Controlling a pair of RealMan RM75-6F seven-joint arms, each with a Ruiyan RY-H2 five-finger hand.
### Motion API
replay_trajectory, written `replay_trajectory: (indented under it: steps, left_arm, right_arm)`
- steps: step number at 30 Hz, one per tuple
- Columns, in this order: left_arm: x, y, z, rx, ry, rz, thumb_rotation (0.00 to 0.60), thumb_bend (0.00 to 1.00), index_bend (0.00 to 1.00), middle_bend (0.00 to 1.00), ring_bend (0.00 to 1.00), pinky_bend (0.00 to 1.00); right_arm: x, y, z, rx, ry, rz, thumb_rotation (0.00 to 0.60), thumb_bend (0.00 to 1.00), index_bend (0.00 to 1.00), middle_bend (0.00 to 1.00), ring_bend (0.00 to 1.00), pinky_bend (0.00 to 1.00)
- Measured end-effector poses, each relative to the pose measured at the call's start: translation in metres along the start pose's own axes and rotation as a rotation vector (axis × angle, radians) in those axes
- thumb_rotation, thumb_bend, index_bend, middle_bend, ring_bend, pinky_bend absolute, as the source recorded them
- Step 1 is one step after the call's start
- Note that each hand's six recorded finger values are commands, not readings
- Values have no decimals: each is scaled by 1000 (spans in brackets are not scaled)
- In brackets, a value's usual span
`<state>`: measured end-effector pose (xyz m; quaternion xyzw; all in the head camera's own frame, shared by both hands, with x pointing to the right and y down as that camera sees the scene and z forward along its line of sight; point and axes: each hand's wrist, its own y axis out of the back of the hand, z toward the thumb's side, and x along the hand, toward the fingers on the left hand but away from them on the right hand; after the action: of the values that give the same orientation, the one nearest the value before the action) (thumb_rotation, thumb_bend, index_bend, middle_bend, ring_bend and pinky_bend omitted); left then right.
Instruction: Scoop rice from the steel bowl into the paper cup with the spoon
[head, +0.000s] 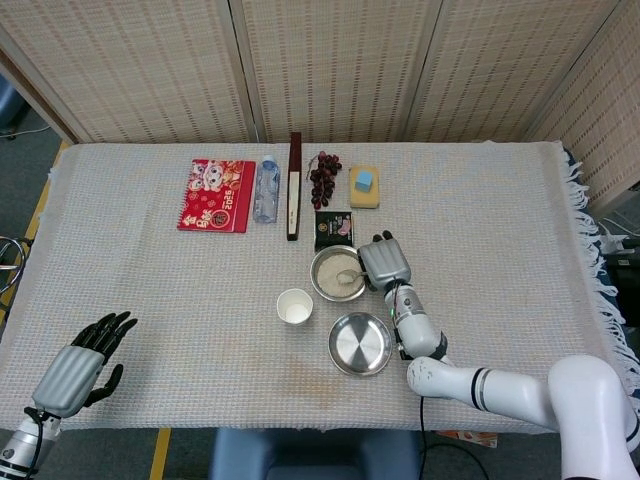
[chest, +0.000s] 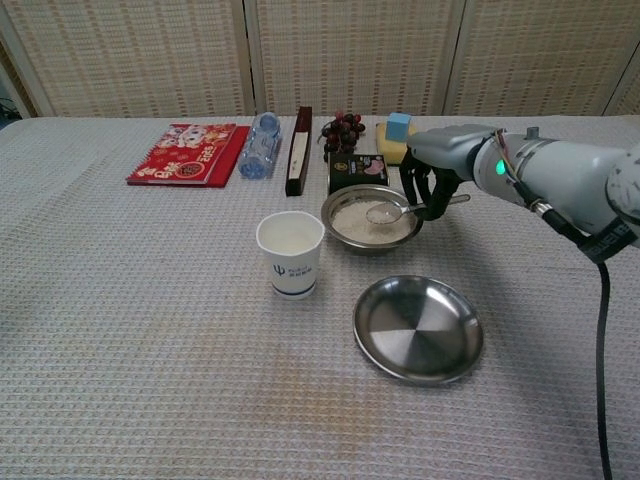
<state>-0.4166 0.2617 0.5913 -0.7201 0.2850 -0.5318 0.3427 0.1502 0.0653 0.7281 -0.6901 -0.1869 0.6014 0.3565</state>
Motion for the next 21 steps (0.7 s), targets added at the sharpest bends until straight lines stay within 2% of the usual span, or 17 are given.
replay_trajectory:
  steps: [7, 14, 21]
  left_arm:
    - [0, 1, 1, -1, -3, 5, 600, 559, 0, 0, 0, 158]
    - [-2, 2, 1, -2, -6, 6, 600, 559, 0, 0, 0, 159]
    - [-4, 3, 2, -5, -13, 13, 600, 559, 0, 0, 0, 158]
  right_arm:
    - [4, 7, 1, -31, 12, -9, 600, 364, 905, 561, 191, 147]
    - [26, 36, 23, -128, 97, -34, 600, 363, 904, 561, 191, 147]
    - [42, 58, 43, -141, 158, -68, 600, 363, 904, 561, 191, 147]
